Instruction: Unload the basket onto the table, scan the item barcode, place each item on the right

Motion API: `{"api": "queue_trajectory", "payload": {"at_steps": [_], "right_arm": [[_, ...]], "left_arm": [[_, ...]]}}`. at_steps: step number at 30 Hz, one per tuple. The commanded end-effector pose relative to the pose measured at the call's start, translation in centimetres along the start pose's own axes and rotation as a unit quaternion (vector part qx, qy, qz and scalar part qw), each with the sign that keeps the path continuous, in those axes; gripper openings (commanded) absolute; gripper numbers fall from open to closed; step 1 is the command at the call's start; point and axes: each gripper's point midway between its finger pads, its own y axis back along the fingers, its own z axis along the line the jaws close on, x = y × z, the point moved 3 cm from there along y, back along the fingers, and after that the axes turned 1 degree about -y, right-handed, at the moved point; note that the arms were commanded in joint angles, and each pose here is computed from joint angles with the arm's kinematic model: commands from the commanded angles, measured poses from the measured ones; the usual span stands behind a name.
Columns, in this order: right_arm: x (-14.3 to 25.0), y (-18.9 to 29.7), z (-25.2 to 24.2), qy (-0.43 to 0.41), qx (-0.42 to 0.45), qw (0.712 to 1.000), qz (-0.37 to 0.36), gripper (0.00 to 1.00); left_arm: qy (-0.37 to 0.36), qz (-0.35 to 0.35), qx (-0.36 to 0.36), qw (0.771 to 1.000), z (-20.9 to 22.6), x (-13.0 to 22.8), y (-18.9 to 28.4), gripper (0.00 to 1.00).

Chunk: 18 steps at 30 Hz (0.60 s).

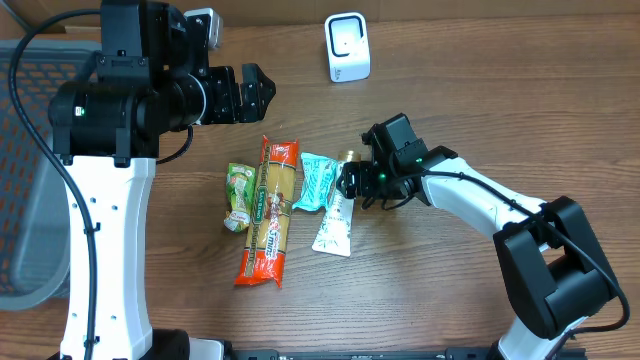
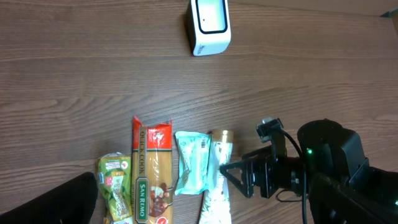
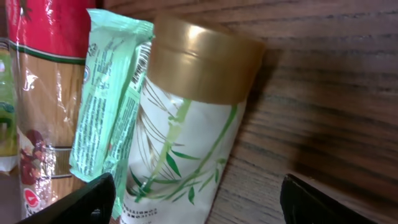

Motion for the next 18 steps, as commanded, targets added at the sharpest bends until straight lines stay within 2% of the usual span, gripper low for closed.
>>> {"api": "queue_trajectory", "payload": {"at_steps": [1,3,6,12,18], "right_arm": [[0.3,-1.1,0.0,-0.005,-0.010,1.000,0.012,0.84],[0.8,-2.3,0.3,-0.007,-0.038,0.999,0.032,0.80],[1.5,-3.2,0.0,-0.015,-0.045,0.998,0.051,0.69],[2.0,-3.6,-0.2,-0.032,-0.049,0.996,0.066,0.34],[2.5,-3.1,0.6,-0.038,-0.092,0.991,0.091,0.05]], "left_arm": [[0.002,0.002,0.006,1.000,0.0,-0.1,-0.2,0.99],[0.002,0.002,0.006,1.000,0.0,-0.1,-0.2,0.99],[0.002,0.002,0.006,1.000,0.0,-0.1,-0.2,0.99],[0.002,0.002,0.006,1.000,0.0,-0.1,-0.2,1.00],[0.002,0.002,0.006,1.000,0.0,-0.1,-0.2,1.00]]}}
